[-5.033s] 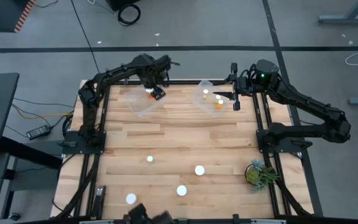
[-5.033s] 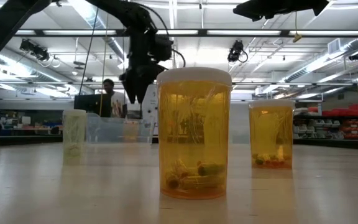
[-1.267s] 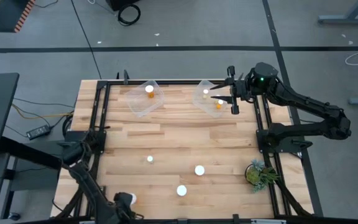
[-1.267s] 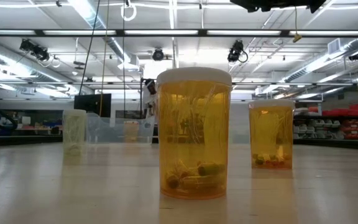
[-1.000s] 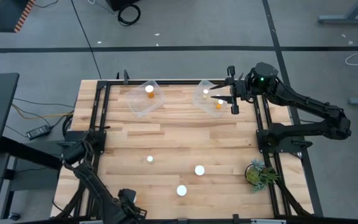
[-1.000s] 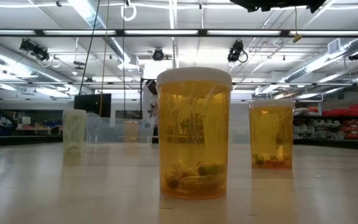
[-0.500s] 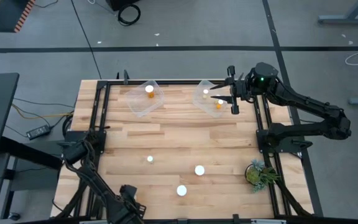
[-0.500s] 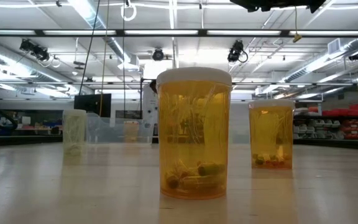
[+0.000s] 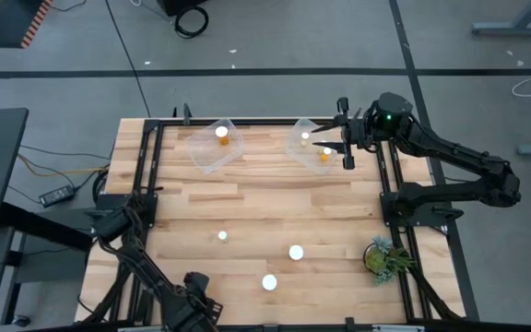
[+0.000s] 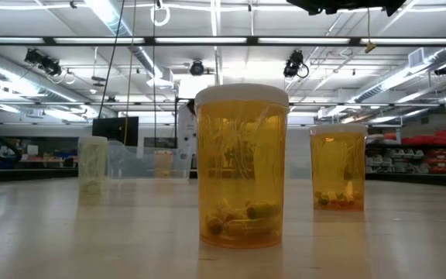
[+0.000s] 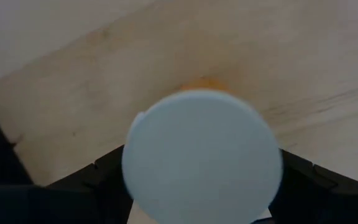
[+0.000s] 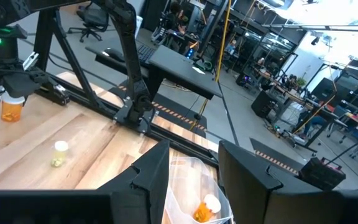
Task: Pick and place medicine bottles into bin by pill shape (circle, oval)
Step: Put the large orange pill bottle into the left transparent bin, then put the small yellow pill bottle into the right transparent bin
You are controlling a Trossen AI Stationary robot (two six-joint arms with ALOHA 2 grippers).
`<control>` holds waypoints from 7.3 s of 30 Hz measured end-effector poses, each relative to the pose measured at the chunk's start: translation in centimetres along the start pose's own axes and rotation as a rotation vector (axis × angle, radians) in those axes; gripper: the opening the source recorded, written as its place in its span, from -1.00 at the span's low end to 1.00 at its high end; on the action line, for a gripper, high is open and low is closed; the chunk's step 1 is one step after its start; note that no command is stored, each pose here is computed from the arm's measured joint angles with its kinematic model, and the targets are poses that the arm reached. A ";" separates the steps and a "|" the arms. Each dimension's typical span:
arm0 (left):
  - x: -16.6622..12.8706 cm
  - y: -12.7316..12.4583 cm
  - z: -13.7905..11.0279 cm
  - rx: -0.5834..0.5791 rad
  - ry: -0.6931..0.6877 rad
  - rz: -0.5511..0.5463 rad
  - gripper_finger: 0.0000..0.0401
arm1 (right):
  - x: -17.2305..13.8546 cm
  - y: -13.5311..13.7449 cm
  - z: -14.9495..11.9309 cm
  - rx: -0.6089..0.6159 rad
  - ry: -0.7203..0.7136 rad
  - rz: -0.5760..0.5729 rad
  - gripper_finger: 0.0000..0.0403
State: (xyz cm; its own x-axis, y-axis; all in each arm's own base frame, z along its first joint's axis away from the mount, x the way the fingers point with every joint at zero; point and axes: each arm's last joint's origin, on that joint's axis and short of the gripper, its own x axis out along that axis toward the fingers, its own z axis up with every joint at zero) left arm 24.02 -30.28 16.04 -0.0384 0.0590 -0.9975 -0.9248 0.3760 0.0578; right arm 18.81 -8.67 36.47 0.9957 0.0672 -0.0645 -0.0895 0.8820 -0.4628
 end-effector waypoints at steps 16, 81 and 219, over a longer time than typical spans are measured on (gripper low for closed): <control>0.0 -1.4 2.6 0.084 -0.033 -0.017 0.46 | 0.0 0.0 0.0 0.000 0.000 0.000 -0.27; -7.0 3.4 34.1 0.756 -0.056 0.076 -0.05 | 0.0 0.0 -0.2 0.006 0.030 -0.030 -0.27; -4.2 18.1 48.8 0.533 -0.166 0.109 0.39 | 0.0 0.0 -0.2 -0.011 0.032 -0.029 -0.27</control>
State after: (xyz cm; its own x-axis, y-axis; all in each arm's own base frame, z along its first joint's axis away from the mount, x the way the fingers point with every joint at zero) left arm 25.93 21.45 23.20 -0.0230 0.2516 -0.9676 -0.5979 0.7722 0.2150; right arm 18.80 -8.79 36.33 0.9965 0.0264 -0.0788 -0.0607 0.8784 -0.4741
